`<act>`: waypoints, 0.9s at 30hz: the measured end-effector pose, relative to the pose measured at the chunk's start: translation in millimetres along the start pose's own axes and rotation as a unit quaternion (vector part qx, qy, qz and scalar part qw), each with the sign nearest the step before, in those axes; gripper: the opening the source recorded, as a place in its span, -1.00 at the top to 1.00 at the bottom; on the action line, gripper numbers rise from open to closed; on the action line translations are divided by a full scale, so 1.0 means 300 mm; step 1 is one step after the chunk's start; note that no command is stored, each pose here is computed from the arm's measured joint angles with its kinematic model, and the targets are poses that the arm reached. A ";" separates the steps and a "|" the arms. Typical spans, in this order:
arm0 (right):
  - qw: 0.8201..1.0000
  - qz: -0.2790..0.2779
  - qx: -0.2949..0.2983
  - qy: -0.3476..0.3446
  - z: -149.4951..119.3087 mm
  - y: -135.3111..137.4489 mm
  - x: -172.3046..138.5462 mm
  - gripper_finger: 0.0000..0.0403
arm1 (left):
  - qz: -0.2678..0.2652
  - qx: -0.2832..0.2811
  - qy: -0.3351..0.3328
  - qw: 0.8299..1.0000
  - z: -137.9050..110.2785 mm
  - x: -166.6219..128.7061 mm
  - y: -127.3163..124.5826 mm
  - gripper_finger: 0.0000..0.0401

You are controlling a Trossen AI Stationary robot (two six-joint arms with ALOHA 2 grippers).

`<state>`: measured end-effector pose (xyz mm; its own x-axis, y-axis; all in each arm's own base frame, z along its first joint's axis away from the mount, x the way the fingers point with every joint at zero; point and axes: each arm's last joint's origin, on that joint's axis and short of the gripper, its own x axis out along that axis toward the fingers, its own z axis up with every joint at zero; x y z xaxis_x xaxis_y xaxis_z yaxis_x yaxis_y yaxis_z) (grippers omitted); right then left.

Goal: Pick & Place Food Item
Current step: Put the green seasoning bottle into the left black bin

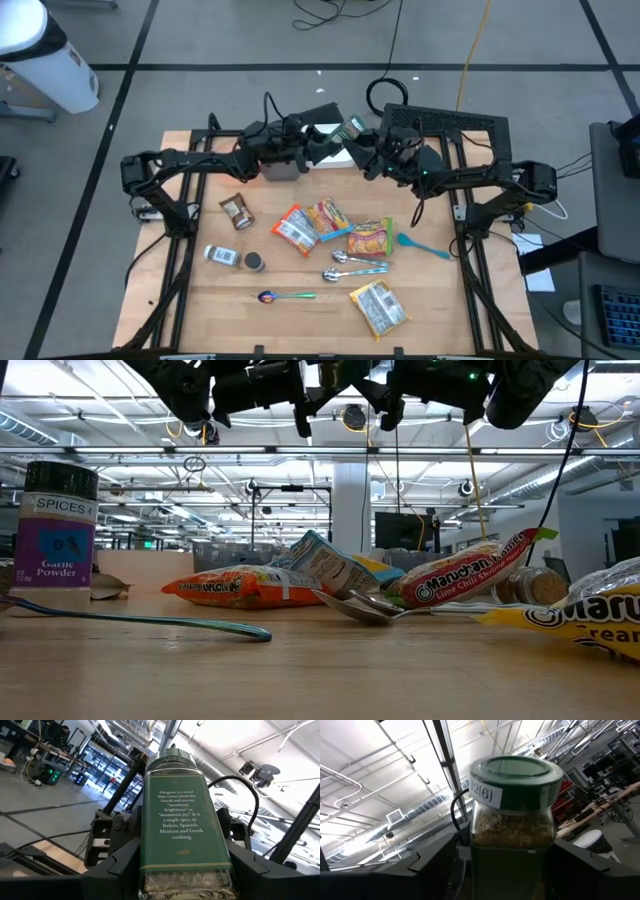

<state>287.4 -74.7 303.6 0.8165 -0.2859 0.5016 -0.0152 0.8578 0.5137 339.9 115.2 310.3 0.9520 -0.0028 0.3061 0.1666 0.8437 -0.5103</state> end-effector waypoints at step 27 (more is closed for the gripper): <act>0.999 -0.016 -0.015 0.029 0.003 0.002 -0.004 0.05 | -0.012 -0.036 0.017 0.999 -0.007 0.000 -0.003 -0.56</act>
<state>285.9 -74.2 303.8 0.8484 -0.2896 0.4431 0.0285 0.8608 0.5082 340.3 113.3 309.1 0.9555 -0.0425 0.2920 0.2070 0.8019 -0.5604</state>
